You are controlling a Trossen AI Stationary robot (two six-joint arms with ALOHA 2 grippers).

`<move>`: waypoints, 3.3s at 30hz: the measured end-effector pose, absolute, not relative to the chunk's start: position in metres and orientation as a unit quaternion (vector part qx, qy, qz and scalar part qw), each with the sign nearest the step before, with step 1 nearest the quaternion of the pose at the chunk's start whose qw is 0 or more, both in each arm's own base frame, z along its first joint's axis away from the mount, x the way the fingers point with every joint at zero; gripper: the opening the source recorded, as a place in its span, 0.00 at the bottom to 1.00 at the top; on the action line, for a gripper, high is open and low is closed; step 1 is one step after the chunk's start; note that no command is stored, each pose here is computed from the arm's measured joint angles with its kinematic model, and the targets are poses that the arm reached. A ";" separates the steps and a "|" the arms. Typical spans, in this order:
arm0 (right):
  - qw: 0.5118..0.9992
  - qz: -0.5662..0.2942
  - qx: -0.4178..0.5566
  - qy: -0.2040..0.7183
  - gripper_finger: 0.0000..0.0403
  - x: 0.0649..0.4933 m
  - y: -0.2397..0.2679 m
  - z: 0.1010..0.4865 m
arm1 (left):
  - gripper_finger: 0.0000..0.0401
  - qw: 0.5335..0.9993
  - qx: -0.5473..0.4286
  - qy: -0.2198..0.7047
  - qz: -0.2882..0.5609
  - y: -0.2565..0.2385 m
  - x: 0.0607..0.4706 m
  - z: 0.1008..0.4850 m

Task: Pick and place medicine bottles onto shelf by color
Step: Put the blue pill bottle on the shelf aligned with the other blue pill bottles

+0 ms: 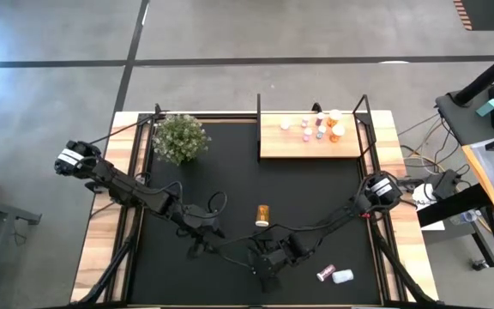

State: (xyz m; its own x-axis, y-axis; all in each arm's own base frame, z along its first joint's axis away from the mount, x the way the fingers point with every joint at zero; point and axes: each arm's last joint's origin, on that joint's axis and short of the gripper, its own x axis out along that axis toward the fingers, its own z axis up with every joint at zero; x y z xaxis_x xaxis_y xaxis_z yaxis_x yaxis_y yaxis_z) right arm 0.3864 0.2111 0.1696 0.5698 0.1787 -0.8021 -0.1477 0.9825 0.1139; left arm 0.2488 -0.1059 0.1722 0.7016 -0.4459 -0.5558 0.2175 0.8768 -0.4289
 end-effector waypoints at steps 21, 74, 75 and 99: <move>0.895 0.006 -0.019 0.445 0.26 0.358 0.168 0.240 | 0.68 0.916 -0.175 0.326 -0.154 -0.104 0.251 0.174; 0.666 -0.633 0.211 0.334 0.26 0.211 -0.070 0.185 | 0.68 0.969 -0.212 0.115 0.053 -0.027 0.283 0.202; 0.663 -0.636 0.209 0.333 0.26 0.212 -0.071 0.183 | 0.68 0.969 -0.212 0.115 0.053 -0.027 0.283 0.202; 0.674 -0.628 0.256 0.293 0.26 0.217 -0.079 0.188 | 0.68 0.969 -0.212 0.116 0.052 -0.027 0.283 0.202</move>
State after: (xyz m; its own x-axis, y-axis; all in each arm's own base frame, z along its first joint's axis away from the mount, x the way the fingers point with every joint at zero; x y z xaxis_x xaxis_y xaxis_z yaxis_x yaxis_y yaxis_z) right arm 0.2170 -0.0793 0.1877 0.0406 -0.6966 -0.7163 0.9964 0.0816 -0.0228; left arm 0.2827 -0.0270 0.2022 0.9677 0.0508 -0.2469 -0.1492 0.9048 -0.3989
